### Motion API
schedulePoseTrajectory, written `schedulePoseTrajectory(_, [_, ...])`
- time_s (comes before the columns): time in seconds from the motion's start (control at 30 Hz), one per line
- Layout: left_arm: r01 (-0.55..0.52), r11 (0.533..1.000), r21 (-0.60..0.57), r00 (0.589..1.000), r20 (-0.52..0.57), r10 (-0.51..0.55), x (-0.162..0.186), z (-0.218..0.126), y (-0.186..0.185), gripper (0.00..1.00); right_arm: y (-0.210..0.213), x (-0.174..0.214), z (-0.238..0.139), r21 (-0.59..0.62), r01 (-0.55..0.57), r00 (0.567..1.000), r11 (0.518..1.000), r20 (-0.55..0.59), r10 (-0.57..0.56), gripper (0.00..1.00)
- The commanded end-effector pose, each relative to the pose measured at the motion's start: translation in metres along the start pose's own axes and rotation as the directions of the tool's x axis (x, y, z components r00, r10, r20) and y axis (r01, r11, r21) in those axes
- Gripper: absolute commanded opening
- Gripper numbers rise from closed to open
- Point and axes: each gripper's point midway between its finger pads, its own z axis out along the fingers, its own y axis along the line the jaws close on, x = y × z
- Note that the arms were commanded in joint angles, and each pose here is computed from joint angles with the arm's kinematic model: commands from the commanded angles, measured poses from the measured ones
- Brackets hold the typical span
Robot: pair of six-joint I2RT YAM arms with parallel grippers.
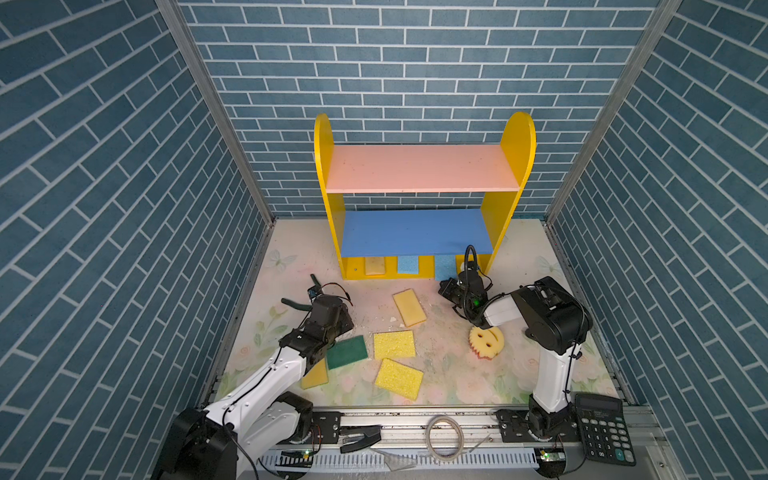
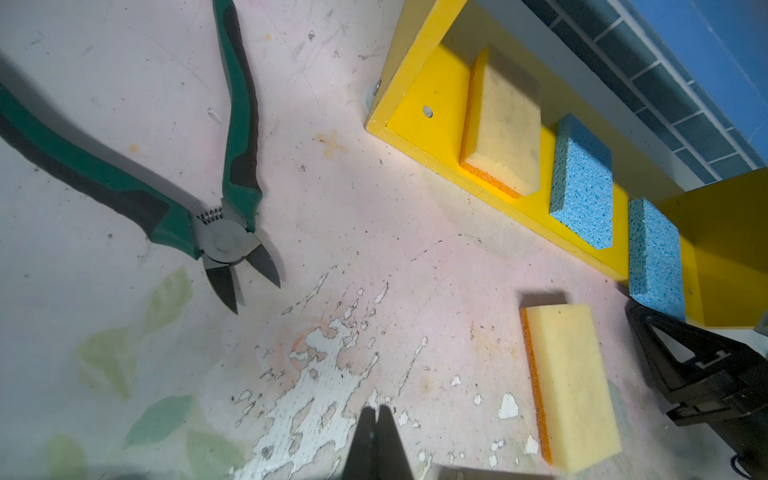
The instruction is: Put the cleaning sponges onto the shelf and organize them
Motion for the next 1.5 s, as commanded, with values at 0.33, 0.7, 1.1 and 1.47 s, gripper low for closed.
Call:
schedulePoseTrajectory(0.33, [-0.002, 1.000, -0.017, 1.000, -0.019, 0.002, 0.008, 0.005, 0.007, 0.04, -0.060, 0.029, 0.017, 0.144, -0.075, 0.995, 0.987, -0.047, 0.083, 0.00])
schedulePoseTrajectory(0.7, [0.006, 1.000, 0.007, 1.000, -0.022, -0.005, 0.007, 0.005, 0.002, 0.05, -0.069, 0.040, -0.023, 0.153, -0.111, 0.991, 0.982, -0.060, 0.122, 0.00])
schedulePoseTrajectory(1.1, [-0.012, 1.000, 0.020, 1.000, 0.000, 0.012, 0.002, -0.004, 0.000, 0.05, -0.073, 0.017, -0.068, 0.138, -0.198, 0.979, 0.970, -0.024, 0.204, 0.00])
schedulePoseTrajectory(1.47, [-0.030, 1.000, 0.002, 1.000, 0.002, 0.030, 0.006, -0.003, 0.007, 0.05, -0.043, -0.007, -0.017, -0.081, -0.300, 0.953, 0.951, -0.077, 0.294, 0.00])
